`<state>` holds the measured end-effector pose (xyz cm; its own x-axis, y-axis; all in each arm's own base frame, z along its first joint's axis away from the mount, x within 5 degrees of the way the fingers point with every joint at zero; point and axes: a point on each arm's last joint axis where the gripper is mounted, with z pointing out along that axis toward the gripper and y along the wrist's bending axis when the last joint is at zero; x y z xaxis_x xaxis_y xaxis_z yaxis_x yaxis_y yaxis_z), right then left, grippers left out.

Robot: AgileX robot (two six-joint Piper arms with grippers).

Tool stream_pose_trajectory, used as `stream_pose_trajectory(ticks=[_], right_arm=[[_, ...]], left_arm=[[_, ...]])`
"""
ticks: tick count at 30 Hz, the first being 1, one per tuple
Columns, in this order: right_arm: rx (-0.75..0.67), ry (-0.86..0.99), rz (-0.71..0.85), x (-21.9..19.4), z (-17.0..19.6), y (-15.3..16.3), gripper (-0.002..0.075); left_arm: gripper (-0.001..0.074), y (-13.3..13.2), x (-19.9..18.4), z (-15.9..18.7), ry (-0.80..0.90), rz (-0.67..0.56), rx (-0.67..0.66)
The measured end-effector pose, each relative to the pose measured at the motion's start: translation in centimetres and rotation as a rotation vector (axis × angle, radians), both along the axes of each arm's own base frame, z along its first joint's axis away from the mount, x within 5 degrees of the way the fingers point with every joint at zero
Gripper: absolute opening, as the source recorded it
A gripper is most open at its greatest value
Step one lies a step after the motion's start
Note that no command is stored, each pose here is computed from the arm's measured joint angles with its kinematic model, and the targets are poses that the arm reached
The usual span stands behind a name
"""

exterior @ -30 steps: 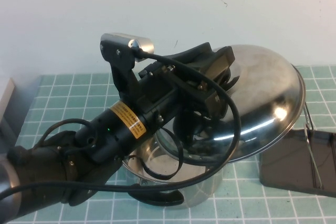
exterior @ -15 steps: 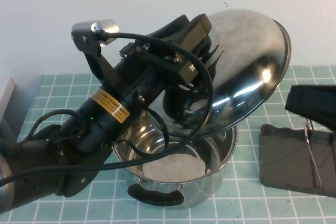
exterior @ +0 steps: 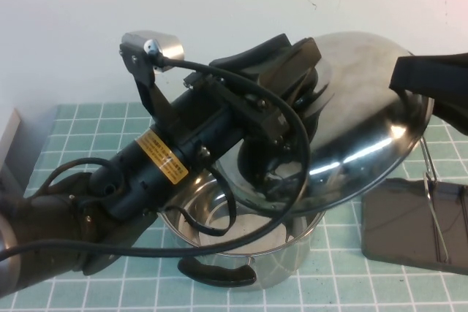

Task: Put pot lid on rack
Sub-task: Hand over the pot lid, then place the pot lid on the pot rack

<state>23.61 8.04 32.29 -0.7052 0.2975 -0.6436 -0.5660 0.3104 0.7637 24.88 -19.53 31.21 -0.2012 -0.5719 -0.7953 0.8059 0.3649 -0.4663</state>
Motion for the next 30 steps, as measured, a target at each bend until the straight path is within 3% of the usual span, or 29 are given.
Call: stream_pose_trajectory(ticks=[4,7,12,14,19,22,25,30], right_arm=[[-0.001,-0.003,0.009,0.8,0.2,0.2,0.0433],[-0.002,-0.017,0.035,1.1,0.6,1.0,0.0346],[-0.021,-0.081,0.078,1.0,1.6,1.9,0.0096],[-0.043,-0.11,0.085,1.0,1.6,2.0,0.0047],[-0.096,-0.234,0.062,0.1,2.8,1.8,0.0026],[-0.209,-0.32,-0.006,-1.2,3.9,1.3,0.0025],[-0.39,-0.389,-0.098,-2.7,4.7,0.4,0.0025],[-0.566,-0.389,-0.219,-4.1,5.2,-0.9,0.0024]], left_arm=[[0.031,-0.9,-0.3,-0.1,-0.02,-0.036,0.078],[0.0314,-1.7,-0.6,-0.2,-0.038,-0.041,0.151],[0.0452,-1.5,-0.1,-0.1,-0.021,0.002,0.156],[0.0496,-1.1,0.3,-0.1,-0.015,0.027,0.148],[0.0523,1.1,1.5,0.2,-0.001,0.084,0.16],[0.0522,2.6,1.7,0.9,0.003,0.097,0.174],[0.0459,4.1,1.5,1.7,0.014,0.113,0.221],[0.0171,5.8,0.5,2.6,0.019,0.174,0.39]])
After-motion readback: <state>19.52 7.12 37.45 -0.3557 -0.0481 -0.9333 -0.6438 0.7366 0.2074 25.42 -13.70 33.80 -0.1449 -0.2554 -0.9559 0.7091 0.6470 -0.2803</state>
